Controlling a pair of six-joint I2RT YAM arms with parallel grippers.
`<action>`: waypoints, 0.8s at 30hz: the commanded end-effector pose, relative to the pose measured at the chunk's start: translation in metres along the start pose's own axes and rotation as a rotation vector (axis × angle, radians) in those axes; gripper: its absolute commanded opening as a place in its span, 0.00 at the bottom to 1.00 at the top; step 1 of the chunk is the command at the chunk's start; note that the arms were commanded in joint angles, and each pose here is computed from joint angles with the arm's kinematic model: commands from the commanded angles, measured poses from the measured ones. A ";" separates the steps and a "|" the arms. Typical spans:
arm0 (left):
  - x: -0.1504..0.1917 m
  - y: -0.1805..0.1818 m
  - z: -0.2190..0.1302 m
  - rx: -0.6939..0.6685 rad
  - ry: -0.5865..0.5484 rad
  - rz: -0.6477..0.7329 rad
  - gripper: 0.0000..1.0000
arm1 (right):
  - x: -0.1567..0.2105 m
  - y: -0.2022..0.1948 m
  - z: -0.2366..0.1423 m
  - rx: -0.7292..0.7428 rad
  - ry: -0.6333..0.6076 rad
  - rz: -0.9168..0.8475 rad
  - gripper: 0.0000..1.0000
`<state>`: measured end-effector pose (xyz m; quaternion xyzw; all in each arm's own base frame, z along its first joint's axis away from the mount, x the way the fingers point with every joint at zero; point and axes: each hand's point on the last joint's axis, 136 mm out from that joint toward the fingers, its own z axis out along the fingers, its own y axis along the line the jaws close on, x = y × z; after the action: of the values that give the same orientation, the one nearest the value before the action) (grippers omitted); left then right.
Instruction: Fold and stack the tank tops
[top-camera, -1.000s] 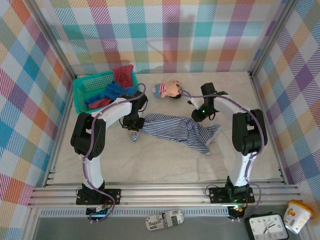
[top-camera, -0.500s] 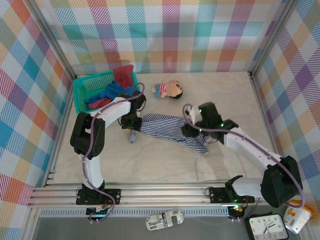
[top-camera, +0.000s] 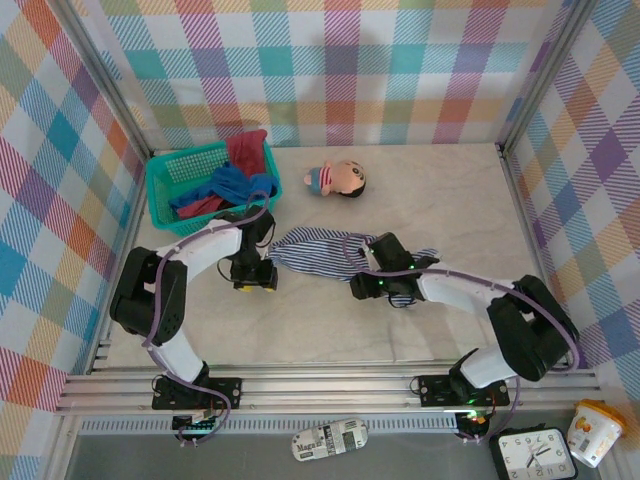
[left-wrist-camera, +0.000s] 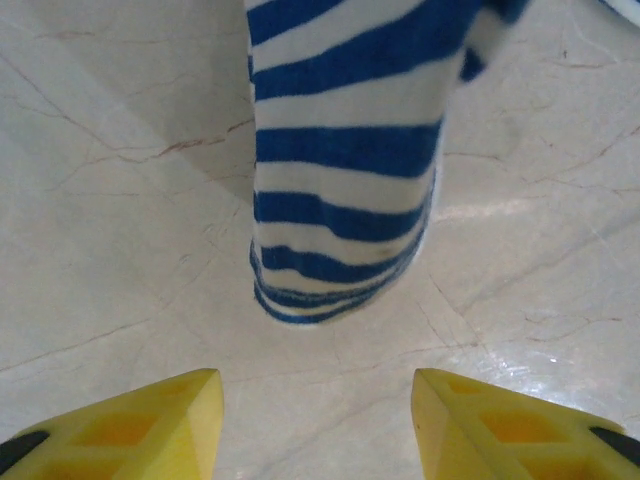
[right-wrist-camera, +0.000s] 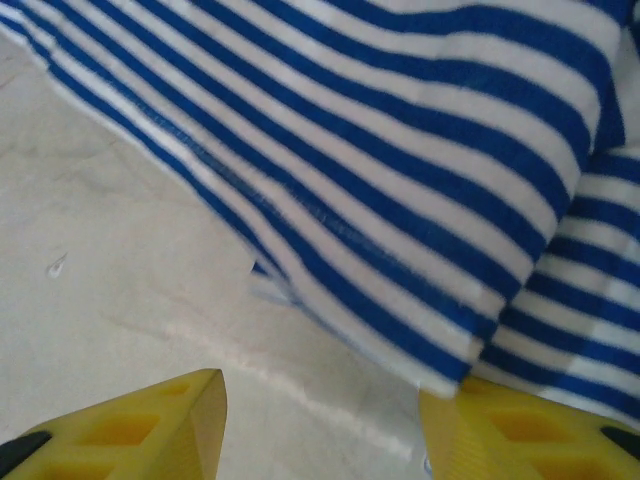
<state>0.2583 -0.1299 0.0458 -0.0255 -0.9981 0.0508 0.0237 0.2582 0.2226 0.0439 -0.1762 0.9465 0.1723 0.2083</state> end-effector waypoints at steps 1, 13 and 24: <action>-0.017 -0.004 0.008 0.031 -0.052 -0.038 0.49 | -0.034 -0.003 0.005 0.031 -0.086 0.013 0.54; -0.041 0.024 0.022 -0.078 -0.150 -0.071 0.35 | -0.060 -0.038 0.003 0.167 -0.128 0.047 0.52; -0.062 0.047 0.006 -0.206 -0.228 -0.063 0.19 | -0.071 -0.051 0.007 0.173 -0.129 0.009 0.49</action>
<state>0.3074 -0.0974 0.0244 0.0083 -0.9971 -0.0270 -0.0702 0.3293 0.1975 0.0505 -0.1308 0.9492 0.1038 0.2667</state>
